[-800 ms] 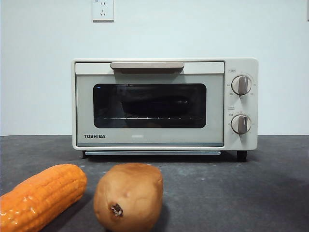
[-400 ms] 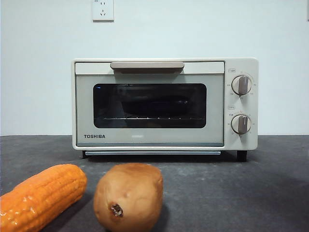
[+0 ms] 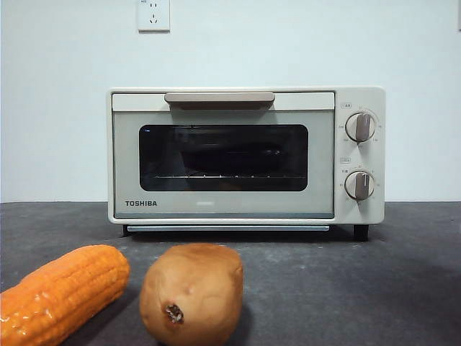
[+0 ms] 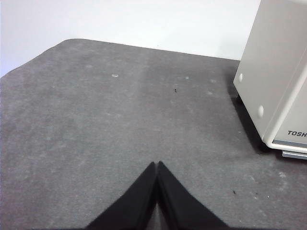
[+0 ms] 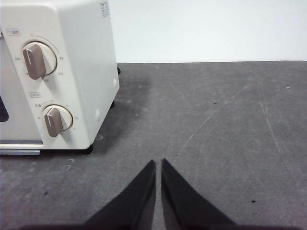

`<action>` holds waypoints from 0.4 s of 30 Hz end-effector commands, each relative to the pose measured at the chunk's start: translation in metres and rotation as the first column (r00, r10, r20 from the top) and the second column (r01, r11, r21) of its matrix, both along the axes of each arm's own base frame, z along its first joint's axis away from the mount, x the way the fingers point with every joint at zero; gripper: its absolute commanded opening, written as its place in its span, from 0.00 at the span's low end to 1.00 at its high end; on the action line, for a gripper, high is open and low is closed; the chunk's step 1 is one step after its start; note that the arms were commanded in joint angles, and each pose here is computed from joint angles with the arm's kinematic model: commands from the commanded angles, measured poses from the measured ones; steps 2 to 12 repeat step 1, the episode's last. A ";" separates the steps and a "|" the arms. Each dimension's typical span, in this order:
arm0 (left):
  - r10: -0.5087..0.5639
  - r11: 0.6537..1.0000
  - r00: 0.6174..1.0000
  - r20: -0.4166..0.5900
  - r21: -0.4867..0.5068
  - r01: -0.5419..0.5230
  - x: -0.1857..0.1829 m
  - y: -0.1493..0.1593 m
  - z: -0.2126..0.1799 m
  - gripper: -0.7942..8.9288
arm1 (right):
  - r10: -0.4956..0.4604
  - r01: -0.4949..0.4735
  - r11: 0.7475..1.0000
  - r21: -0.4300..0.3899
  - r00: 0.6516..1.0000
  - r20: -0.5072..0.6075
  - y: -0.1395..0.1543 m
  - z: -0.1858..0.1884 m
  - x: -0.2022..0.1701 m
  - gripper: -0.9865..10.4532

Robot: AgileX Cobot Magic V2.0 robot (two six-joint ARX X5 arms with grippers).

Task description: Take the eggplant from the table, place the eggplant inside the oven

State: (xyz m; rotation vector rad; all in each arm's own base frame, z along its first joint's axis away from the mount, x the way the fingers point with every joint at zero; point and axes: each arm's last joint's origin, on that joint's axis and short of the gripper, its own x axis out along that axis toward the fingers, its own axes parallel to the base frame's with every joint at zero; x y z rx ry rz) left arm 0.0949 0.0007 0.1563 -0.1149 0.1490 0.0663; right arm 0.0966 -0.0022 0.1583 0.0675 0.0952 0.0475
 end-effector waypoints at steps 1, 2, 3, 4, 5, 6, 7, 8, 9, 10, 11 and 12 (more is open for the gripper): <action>0.000 1.000 1.000 -0.032 0.005 0.001 0.001 0.000 -0.009 0.09 | -0.005 0.005 1.000 0.010 1.000 0.004 0.000 -0.001 0.000 0.09; 0.000 1.000 1.000 -0.032 0.005 0.001 0.001 0.000 -0.009 0.09 | -0.005 0.005 1.000 0.010 1.000 0.004 0.000 -0.001 0.000 0.09; 0.000 1.000 1.000 -0.032 0.005 0.001 0.001 0.000 -0.009 0.09 | -0.005 0.005 1.000 0.010 1.000 0.004 0.000 -0.001 0.000 0.09; 0.000 1.000 1.000 -0.032 0.005 0.001 0.001 0.000 -0.009 0.09 | -0.005 0.005 1.000 0.010 1.000 0.004 0.000 -0.001 0.000 0.09; 0.000 1.000 1.000 -0.032 0.005 0.001 0.001 0.000 -0.009 0.09 | -0.005 0.005 1.000 0.010 1.000 0.004 0.000 -0.001 0.000 0.09; 0.000 1.000 1.000 -0.032 0.005 0.001 0.001 0.000 -0.009 0.09 | -0.005 0.005 1.000 0.010 1.000 0.004 0.000 -0.001 0.000 0.09; 0.000 1.000 1.000 -0.032 0.005 0.001 0.001 0.000 -0.009 0.09 | -0.005 0.005 1.000 0.010 1.000 0.004 0.000 -0.001 0.000 0.09; 0.000 1.000 1.000 -0.032 0.005 0.001 0.001 0.000 -0.009 0.09 | -0.005 0.005 1.000 0.010 1.000 0.004 0.000 -0.001 0.000 0.09; 0.000 1.000 1.000 -0.032 0.005 0.001 0.001 0.000 -0.009 0.09 | -0.005 0.005 1.000 0.010 1.000 0.004 0.000 -0.001 0.000 0.09; 0.000 1.000 1.000 -0.032 0.005 0.001 0.001 0.000 -0.009 0.09 | -0.005 0.005 1.000 0.010 1.000 0.004 0.000 -0.001 0.000 0.09; 0.000 1.000 1.000 -0.032 0.005 0.001 0.001 0.000 -0.009 0.09 | -0.005 0.005 1.000 0.010 1.000 0.004 0.000 -0.001 0.000 0.09; 0.000 1.000 1.000 -0.032 0.005 0.001 0.001 0.000 -0.009 0.09 | -0.005 0.005 1.000 0.010 1.000 0.004 0.000 -0.001 0.000 0.09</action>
